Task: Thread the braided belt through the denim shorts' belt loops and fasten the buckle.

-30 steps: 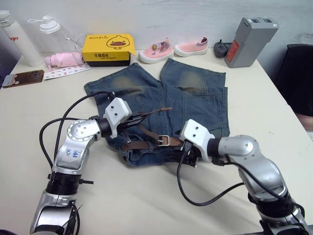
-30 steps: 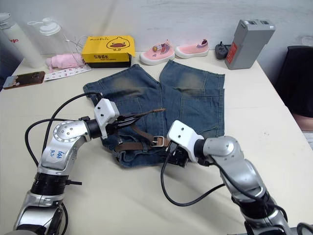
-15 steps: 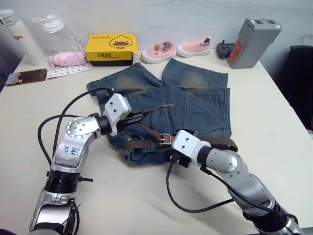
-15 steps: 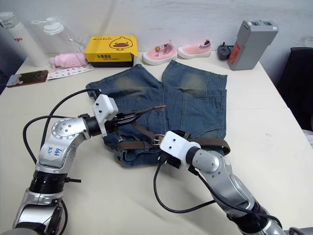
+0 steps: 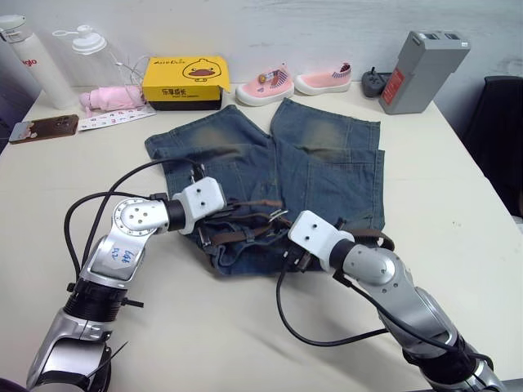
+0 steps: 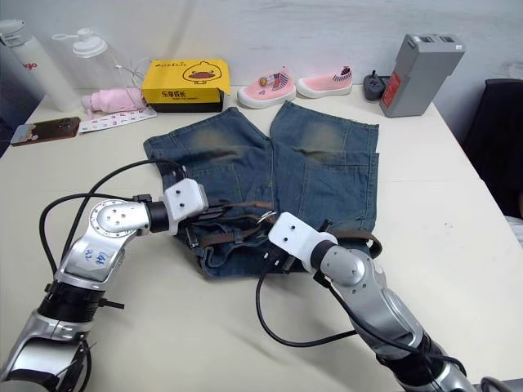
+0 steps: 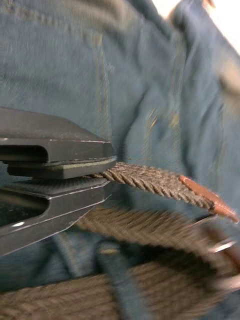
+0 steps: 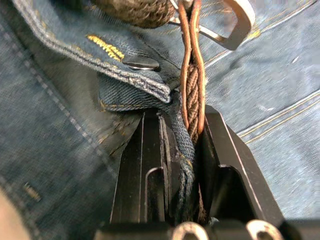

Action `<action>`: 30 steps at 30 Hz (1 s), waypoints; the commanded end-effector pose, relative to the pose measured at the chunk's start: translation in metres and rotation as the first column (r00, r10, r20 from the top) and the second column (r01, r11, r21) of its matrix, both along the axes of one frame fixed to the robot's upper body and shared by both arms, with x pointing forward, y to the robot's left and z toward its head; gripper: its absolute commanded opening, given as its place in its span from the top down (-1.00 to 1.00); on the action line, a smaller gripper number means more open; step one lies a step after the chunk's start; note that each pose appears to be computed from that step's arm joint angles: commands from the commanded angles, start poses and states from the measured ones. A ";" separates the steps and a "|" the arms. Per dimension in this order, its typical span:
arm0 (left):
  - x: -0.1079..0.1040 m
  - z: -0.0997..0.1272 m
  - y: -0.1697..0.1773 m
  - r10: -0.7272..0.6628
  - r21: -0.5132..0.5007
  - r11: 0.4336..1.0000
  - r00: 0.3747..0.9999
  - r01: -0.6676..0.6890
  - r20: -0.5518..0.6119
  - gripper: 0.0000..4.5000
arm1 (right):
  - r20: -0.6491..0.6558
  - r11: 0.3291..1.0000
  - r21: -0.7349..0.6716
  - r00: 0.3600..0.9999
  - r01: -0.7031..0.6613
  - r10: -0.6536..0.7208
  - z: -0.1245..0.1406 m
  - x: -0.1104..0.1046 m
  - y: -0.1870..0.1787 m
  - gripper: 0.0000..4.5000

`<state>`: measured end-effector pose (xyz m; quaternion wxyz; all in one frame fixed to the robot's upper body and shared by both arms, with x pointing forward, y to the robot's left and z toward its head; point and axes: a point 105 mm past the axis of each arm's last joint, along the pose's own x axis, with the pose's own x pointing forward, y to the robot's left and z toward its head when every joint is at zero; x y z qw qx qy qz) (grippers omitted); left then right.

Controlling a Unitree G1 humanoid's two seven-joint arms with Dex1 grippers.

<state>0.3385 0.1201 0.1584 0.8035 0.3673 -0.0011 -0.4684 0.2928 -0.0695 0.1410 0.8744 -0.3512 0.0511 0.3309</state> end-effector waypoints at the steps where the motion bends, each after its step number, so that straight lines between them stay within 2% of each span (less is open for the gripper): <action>1: 0.002 0.011 -0.002 -0.026 0.032 0.999 0.998 0.025 0.051 1.00 | 0.078 1.000 0.009 0.997 -0.007 0.007 0.015 0.001 0.004 0.93; 15: 0.000 0.023 -0.004 -0.081 0.060 0.995 0.994 0.077 0.067 1.00 | 0.051 1.000 -0.027 0.999 -0.015 0.016 0.007 0.000 0.004 0.93; 30: -0.007 0.021 0.000 -0.096 0.085 0.992 0.995 0.093 0.031 1.00 | 0.030 1.000 -0.029 1.000 -0.002 0.003 0.004 0.001 0.002 0.93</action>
